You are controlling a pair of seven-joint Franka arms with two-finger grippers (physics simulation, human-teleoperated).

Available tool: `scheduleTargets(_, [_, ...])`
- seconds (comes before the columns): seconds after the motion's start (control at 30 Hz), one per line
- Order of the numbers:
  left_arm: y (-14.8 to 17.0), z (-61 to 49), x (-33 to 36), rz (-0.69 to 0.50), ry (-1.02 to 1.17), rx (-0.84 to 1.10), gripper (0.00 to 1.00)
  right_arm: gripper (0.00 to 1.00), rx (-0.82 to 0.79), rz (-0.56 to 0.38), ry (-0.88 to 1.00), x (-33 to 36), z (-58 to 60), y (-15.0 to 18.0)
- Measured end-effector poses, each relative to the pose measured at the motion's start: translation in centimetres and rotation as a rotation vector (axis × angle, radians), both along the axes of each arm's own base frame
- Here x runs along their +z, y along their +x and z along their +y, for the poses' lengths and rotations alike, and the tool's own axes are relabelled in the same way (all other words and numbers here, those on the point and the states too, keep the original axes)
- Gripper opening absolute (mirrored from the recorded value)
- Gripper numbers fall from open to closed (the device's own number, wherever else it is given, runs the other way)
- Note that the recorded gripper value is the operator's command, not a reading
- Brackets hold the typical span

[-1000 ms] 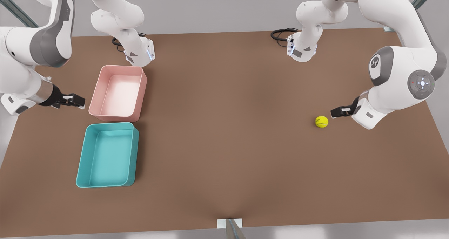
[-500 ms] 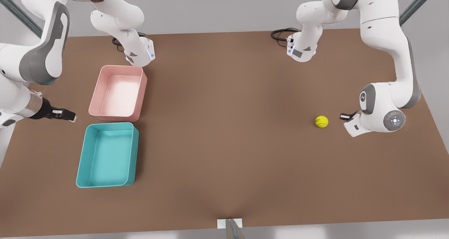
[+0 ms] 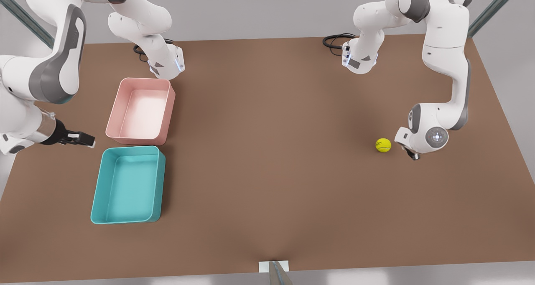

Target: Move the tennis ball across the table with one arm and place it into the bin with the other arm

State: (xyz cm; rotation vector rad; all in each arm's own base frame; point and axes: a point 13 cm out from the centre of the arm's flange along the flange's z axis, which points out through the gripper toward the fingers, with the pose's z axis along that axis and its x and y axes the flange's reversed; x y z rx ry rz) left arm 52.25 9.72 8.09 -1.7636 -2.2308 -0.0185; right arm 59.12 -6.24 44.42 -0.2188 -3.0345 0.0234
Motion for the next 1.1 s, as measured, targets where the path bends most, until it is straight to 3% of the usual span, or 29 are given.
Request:
scheduleTargets(0.3, [-1.4,-0.3,-1.4,0.062,-0.058,-0.253,0.21,1.00,-0.003,0.000,0.000,0.0,-0.1,0.0])
scheduleTargets(0.43, [-3.0,-0.5,-2.9,0.084,-0.083,-0.304,0.21,1.00,-0.003,0.002,-0.001,-0.1,0.0,0.1])
scheduleTargets(0.77, [-2.5,-2.6,-3.5,0.074,-0.101,-0.395,0.21,1.00,-0.006,0.003,-0.002,-0.2,-0.1,0.1])
scheduleTargets(0.93, [-2.2,-7.8,-3.8,0.060,-0.128,-0.390,0.21,1.00,-0.009,0.002,-0.004,-0.1,-0.2,0.1])
scheduleTargets(1.1, [-3.4,-24.0,-3.0,0.013,-0.209,-0.425,0.21,1.00,-0.009,0.002,-0.005,-0.1,-0.2,0.1])
